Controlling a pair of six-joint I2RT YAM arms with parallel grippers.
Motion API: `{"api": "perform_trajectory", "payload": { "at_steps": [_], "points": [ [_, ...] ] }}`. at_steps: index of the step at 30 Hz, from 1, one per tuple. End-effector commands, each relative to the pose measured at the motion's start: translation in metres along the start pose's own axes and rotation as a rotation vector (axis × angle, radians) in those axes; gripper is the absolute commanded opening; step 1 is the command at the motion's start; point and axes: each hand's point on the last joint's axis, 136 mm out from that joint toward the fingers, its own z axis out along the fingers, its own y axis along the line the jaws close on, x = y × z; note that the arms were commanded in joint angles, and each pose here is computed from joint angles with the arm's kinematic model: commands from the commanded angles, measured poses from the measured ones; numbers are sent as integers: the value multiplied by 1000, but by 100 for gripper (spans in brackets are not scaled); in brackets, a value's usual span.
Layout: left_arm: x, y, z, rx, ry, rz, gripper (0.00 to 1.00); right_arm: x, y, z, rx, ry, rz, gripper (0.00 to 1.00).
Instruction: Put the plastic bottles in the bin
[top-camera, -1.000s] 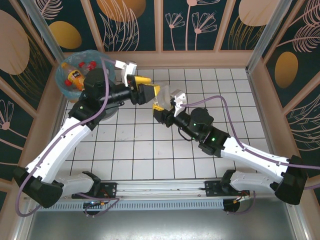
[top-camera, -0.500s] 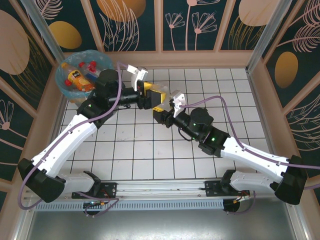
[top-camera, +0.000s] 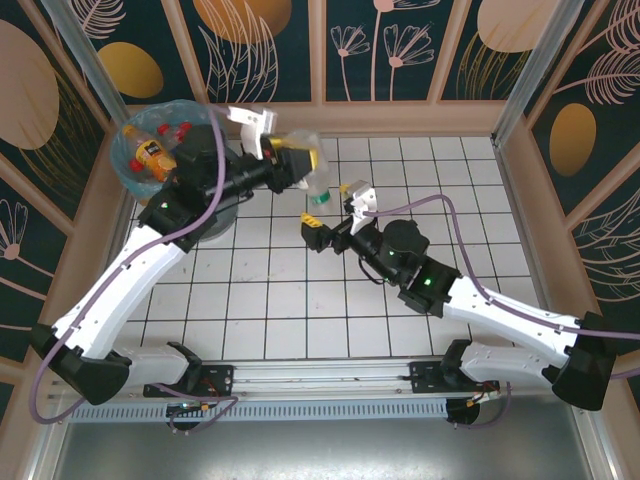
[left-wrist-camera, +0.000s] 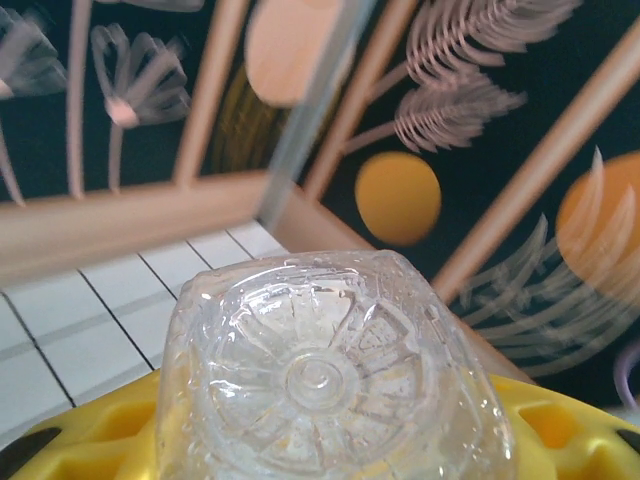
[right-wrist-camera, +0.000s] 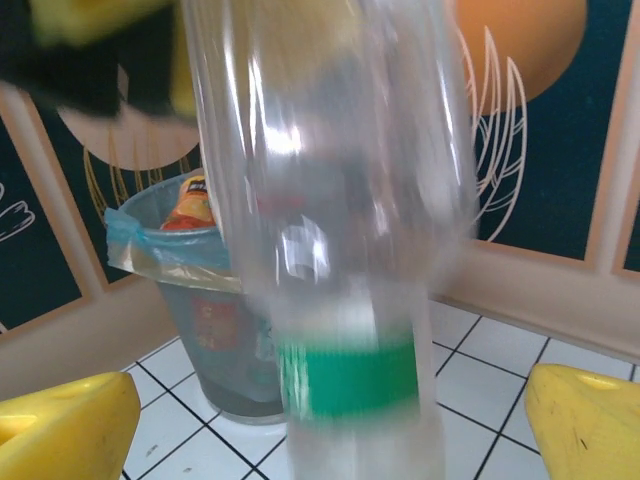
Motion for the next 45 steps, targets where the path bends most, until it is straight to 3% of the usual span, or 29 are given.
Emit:
{"api": "perform_trajectory", "payload": {
  "at_steps": [1,6,10,22,28,37,41,45],
  "points": [
    [-75,19,-40,-248,-217,83,36,-22,-9,-11,52,-94,24,99],
    [-130,70,-80,-468,-327,98,30,-26,-10,-13,53,-111,78,99],
    [-148,108,-107,-602,-369,99,30,-21,5,-7,9,-89,148,99],
    [-131,230,-127,-665,-356,-200,30,-9,78,64,-134,59,202,99],
    [-102,287,-128,-643,-335,-411,33,2,113,81,-245,124,211,99],
    [-53,328,-106,-641,-249,-526,53,27,109,72,-216,164,253,99],
    [-53,330,-109,-664,-249,-509,77,33,102,70,-188,178,236,99],
    [-64,326,-122,-717,-281,-465,84,37,99,68,-176,184,230,99]
  ]
}}
